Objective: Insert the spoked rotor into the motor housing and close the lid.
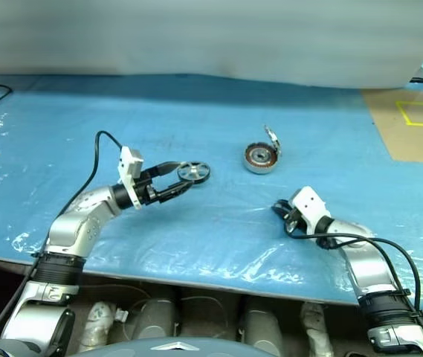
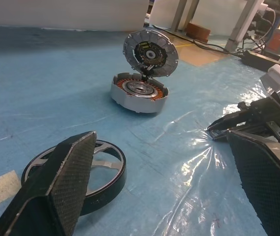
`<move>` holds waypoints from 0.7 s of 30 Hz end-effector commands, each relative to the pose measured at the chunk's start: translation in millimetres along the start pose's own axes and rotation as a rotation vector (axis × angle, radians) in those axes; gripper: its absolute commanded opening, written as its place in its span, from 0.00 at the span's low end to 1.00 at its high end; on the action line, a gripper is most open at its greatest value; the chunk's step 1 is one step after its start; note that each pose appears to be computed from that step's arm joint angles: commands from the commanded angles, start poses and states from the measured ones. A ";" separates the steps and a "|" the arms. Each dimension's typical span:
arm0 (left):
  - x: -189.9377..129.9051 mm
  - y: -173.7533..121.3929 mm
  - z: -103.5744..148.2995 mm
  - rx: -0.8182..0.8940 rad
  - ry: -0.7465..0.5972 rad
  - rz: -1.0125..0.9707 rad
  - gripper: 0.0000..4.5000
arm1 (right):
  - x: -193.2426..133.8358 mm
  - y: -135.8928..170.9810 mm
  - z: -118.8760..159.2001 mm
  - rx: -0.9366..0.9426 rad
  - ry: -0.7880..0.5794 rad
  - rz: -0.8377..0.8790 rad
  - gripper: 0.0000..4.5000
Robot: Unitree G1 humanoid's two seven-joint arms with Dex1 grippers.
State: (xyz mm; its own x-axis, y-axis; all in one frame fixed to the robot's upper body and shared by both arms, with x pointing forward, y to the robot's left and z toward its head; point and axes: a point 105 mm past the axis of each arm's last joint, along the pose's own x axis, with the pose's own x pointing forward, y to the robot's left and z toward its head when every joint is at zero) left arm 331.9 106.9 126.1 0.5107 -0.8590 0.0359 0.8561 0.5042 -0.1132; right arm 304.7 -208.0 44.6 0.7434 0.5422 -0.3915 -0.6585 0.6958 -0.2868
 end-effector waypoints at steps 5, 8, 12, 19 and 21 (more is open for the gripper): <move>1.5 -0.8 10.2 0.031 -0.025 -0.009 1.00 | -8.4 9.7 -22.9 0.081 0.089 0.038 0.63; 0.4 -0.4 7.4 0.028 -0.017 -0.008 1.00 | -7.8 13.5 -16.4 0.070 0.070 0.056 0.63; 0.2 0.5 6.2 0.025 -0.018 -0.005 1.00 | -4.4 14.1 -2.8 0.043 0.028 0.060 0.63; 2.7 -1.3 5.8 0.021 -0.026 -0.008 1.00 | 5.0 -1.9 54.6 -0.067 -0.120 0.023 0.63; 3.8 -1.0 7.0 0.023 -0.033 -0.007 1.00 | 12.3 -5.2 73.2 -0.088 -0.150 0.033 0.63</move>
State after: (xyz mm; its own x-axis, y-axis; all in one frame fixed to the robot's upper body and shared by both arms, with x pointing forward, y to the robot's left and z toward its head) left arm 332.4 104.4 122.8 0.5104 -0.8590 0.0396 0.8550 0.5020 -0.1305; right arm 320.7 -181.6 83.4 0.7275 0.6056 -0.3226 -0.6857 0.6589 -0.3093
